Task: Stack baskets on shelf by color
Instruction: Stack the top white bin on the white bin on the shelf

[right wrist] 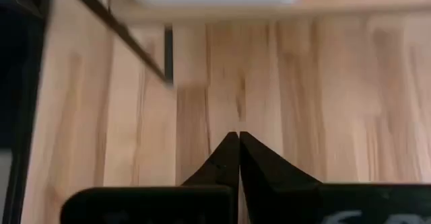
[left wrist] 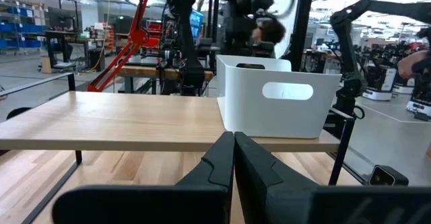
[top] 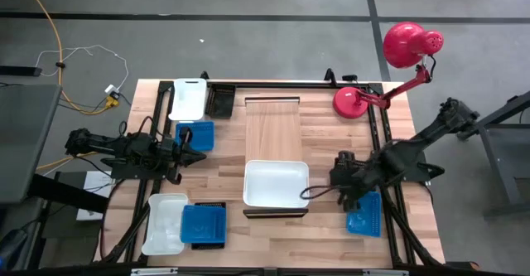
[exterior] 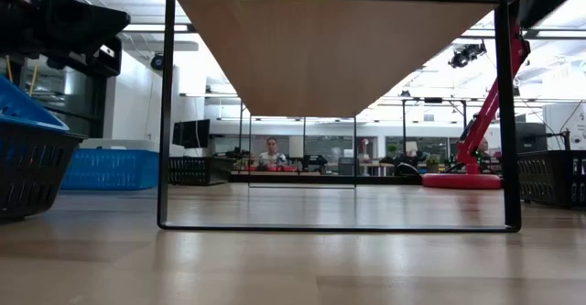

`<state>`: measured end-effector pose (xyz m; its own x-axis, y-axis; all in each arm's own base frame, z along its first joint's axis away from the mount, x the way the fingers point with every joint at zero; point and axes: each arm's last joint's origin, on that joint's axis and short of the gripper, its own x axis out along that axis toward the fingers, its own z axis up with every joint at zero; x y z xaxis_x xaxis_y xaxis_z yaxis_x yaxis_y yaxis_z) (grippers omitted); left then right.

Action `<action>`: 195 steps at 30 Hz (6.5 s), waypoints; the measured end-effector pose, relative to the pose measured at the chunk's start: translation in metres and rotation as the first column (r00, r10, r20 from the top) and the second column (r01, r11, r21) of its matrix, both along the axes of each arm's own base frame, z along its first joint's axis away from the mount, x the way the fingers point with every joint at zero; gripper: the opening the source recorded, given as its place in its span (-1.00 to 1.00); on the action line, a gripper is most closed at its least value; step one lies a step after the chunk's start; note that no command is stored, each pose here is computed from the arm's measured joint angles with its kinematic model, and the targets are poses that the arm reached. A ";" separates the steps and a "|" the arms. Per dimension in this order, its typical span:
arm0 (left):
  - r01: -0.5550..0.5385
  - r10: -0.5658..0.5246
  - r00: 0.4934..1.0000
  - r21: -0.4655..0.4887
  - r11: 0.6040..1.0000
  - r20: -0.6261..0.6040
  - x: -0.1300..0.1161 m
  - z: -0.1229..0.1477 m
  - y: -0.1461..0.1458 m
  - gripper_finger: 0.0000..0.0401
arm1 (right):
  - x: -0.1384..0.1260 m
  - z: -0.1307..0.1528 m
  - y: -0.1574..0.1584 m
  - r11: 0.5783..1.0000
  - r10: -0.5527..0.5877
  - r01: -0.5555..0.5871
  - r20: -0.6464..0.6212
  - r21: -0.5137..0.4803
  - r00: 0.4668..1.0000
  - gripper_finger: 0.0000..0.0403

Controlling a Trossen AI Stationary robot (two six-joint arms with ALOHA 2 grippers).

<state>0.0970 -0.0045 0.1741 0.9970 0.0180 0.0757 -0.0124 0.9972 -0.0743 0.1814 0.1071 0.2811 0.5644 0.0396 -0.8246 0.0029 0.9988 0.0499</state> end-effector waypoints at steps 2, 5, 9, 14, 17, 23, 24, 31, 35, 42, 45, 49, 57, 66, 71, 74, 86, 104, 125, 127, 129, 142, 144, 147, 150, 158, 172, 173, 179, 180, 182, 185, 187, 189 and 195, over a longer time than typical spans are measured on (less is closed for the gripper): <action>0.000 0.000 1.000 0.000 1.000 0.000 0.000 0.000 0.000 -1.00 | -0.007 0.003 -0.005 1.000 0.012 -0.011 0.136 -0.009 0.991 -1.00; 0.000 0.000 1.000 0.000 1.000 0.001 0.000 0.000 0.000 -1.00 | -0.012 0.008 -0.011 0.997 0.061 -0.041 0.354 -0.062 0.933 -1.00; -0.010 0.011 0.999 -0.021 1.000 0.052 -0.001 0.005 0.000 -1.00 | -0.015 0.010 -0.017 0.980 0.187 -0.114 0.567 -0.162 0.803 -1.00; -0.125 0.141 0.959 -0.080 0.989 0.246 -0.005 0.024 0.004 -1.00 | -0.012 0.001 -0.026 0.953 0.286 -0.137 0.657 -0.270 0.697 -1.00; -0.170 0.178 0.938 -0.052 0.984 0.298 -0.005 0.034 0.005 -0.98 | -0.008 -0.006 -0.033 0.948 0.287 -0.110 0.656 -0.298 0.698 -1.00; -0.389 0.390 0.920 0.032 0.921 -0.030 0.011 0.067 0.010 -0.61 | -0.003 -0.006 -0.045 0.953 0.265 -0.090 0.660 -0.288 0.703 -1.00; -0.421 0.425 0.899 0.057 0.905 -0.107 0.015 0.075 0.011 -0.51 | -0.003 -0.006 -0.046 0.954 0.262 -0.087 0.660 -0.286 0.704 -1.00; -0.557 0.550 0.551 0.213 0.802 -0.628 0.035 0.107 0.017 0.01 | -0.001 -0.006 -0.049 0.957 0.254 -0.087 0.659 -0.275 0.708 -1.00; -0.601 0.536 0.282 0.289 0.745 -0.796 0.046 0.103 0.030 0.09 | -0.002 -0.006 -0.049 0.958 0.253 -0.090 0.660 -0.272 0.708 -1.00; -0.622 0.459 -0.018 0.369 0.691 -0.888 0.062 0.077 0.075 0.10 | -0.002 -0.007 -0.049 0.963 0.239 -0.087 0.661 -0.254 0.711 -1.00; -0.663 0.422 -0.095 0.374 0.649 -0.902 0.063 0.067 0.100 0.10 | -0.002 -0.007 -0.049 0.962 0.241 -0.089 0.655 -0.256 0.716 -1.00; -0.723 0.330 -0.073 0.278 0.633 -0.941 0.061 0.058 0.129 0.10 | -0.002 -0.008 -0.049 0.962 0.242 -0.090 0.650 -0.258 0.720 -1.00; -0.747 0.277 -0.057 0.226 0.626 -0.959 0.056 0.047 0.157 0.10 | -0.002 -0.009 -0.050 0.962 0.240 -0.091 0.644 -0.256 0.727 -1.00; -0.684 0.201 -0.145 0.245 0.687 -0.969 0.058 0.018 0.161 0.10 | -0.002 -0.009 -0.050 0.963 0.238 -0.090 0.644 -0.253 0.727 -1.00; -0.673 0.211 -0.146 0.253 0.695 -0.967 0.063 0.011 0.166 0.10 | -0.002 -0.009 -0.050 0.963 0.238 -0.090 0.644 -0.254 0.727 -1.00; -0.668 0.225 -0.142 0.261 0.697 -0.964 0.065 0.010 0.167 0.07 | -0.002 -0.009 -0.050 0.963 0.237 -0.090 0.644 -0.253 0.727 -1.00; -0.661 0.232 -0.150 0.272 0.700 -0.961 0.064 0.010 0.167 -0.33 | -0.002 -0.009 -0.050 0.969 0.218 -0.083 0.646 -0.233 0.732 -1.00; -0.667 0.225 -0.153 0.269 0.694 -0.962 0.064 0.014 0.167 -0.95 | -0.002 -0.009 -0.050 0.970 0.214 -0.079 0.645 -0.232 0.733 -1.00; -0.746 0.430 0.082 0.231 0.625 -0.899 0.048 0.090 0.138 -1.00 | -0.002 -0.009 -0.050 0.969 0.216 -0.080 0.645 -0.234 0.733 -1.00; -0.733 0.454 0.133 0.221 0.644 -0.881 0.051 0.102 0.131 -1.00 | -0.002 -0.009 -0.050 0.969 0.216 -0.080 0.645 -0.234 0.733 -1.00; -0.712 0.476 0.189 0.213 0.669 -0.859 0.055 0.115 0.123 -1.00 | -0.002 -0.009 -0.050 0.969 0.216 -0.080 0.645 -0.234 0.733 -1.00; -0.447 0.559 0.383 0.382 0.809 -0.736 0.109 0.195 0.047 -1.00 | -0.003 -0.011 -0.056 0.957 0.086 0.115 0.639 -0.267 0.765 -1.00; -0.376 0.539 0.427 0.400 0.836 -0.726 0.120 0.203 0.032 -1.00 | -0.003 -0.012 -0.058 0.945 0.032 0.183 0.631 -0.271 0.775 -1.00; -0.246 0.499 0.491 0.436 0.866 -0.714 0.137 0.212 0.007 -1.00 | -0.005 -0.015 -0.061 0.926 -0.033 0.257 0.616 -0.278 0.787 -1.00; -0.124 0.475 0.524 0.489 0.863 -0.706 0.158 0.215 -0.020 -1.00 | -0.007 -0.018 -0.062 0.912 -0.083 0.304 0.603 -0.275 0.793 -1.00; 0.203 0.367 0.572 0.560 0.803 -0.733 0.208 0.223 -0.085 -1.00 | -0.007 -0.020 -0.062 0.909 -0.108 0.323 0.598 -0.264 0.794 -1.00; 0.575 0.107 0.458 0.386 0.721 -0.882 0.237 0.211 -0.138 -1.00 | -0.009 -0.024 -0.063 0.914 -0.110 0.306 0.563 -0.267 0.819 -1.00; 0.582 0.110 0.451 0.385 0.716 -0.886 0.238 0.208 -0.140 -1.00 | -0.009 -0.025 -0.063 0.913 -0.110 0.305 0.558 -0.270 0.822 -1.00; 0.607 0.145 0.437 0.409 0.681 -0.888 0.239 0.203 -0.142 -1.00 | -0.010 -0.025 -0.063 0.913 -0.109 0.303 0.553 -0.274 0.826 -1.00; 0.608 0.158 0.430 0.414 0.678 -0.889 0.239 0.202 -0.142 -1.00 | -0.010 -0.025 -0.063 0.913 -0.109 0.303 0.552 -0.274 0.827 -1.00; 0.612 0.176 0.411 0.414 0.673 -0.894 0.237 0.202 -0.140 -1.00 | -0.010 -0.026 -0.063 0.914 -0.118 0.308 0.552 -0.265 0.826 -1.00; 0.626 0.191 0.379 0.403 0.668 -0.906 0.234 0.200 -0.138 -1.00 | -0.010 -0.026 -0.063 0.913 -0.118 0.306 0.545 -0.269 0.830 -1.00; 0.645 0.194 0.359 0.393 0.655 -0.913 0.232 0.199 -0.138 -1.00 | -0.010 -0.027 -0.063 0.913 -0.118 0.306 0.542 -0.270 0.832 -1.00; 0.677 0.186 0.341 0.378 0.632 -0.921 0.230 0.199 -0.138 -1.00 | -0.011 -0.027 -0.063 0.913 -0.118 0.305 0.542 -0.271 0.832 -1.00; 0.729 0.188 0.334 0.380 0.570 -0.924 0.229 0.198 -0.138 -1.00 | -0.011 -0.027 -0.063 0.913 -0.117 0.304 0.541 -0.271 0.833 -1.00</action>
